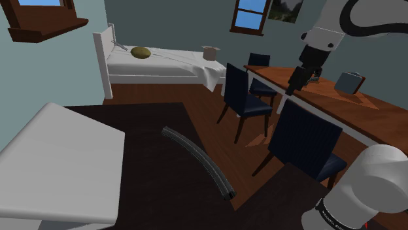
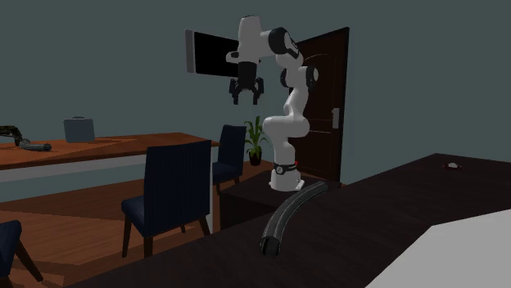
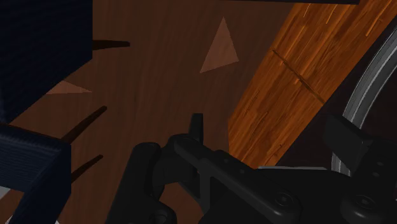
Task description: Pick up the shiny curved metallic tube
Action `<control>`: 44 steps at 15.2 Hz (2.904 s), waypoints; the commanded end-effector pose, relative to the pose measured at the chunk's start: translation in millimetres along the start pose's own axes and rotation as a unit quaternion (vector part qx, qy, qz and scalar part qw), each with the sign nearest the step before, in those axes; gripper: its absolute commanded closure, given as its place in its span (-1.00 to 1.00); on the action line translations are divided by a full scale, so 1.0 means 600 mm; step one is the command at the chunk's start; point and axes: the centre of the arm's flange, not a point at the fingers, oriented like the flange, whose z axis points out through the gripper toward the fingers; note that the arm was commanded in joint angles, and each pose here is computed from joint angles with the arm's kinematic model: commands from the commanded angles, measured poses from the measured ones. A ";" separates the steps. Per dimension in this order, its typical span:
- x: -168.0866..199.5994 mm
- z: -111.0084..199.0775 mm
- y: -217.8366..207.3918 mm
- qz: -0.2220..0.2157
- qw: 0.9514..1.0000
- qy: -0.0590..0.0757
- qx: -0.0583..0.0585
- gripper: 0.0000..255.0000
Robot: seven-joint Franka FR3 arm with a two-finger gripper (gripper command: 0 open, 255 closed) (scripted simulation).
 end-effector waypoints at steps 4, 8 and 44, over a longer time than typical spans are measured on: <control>0.029 0.043 -0.041 -0.002 1.000 -0.005 0.002 -1.00; 0.067 0.101 -0.097 -0.006 1.000 -0.012 0.005 -1.00; 0.269 0.528 -0.453 -0.026 0.998 -0.052 0.022 1.00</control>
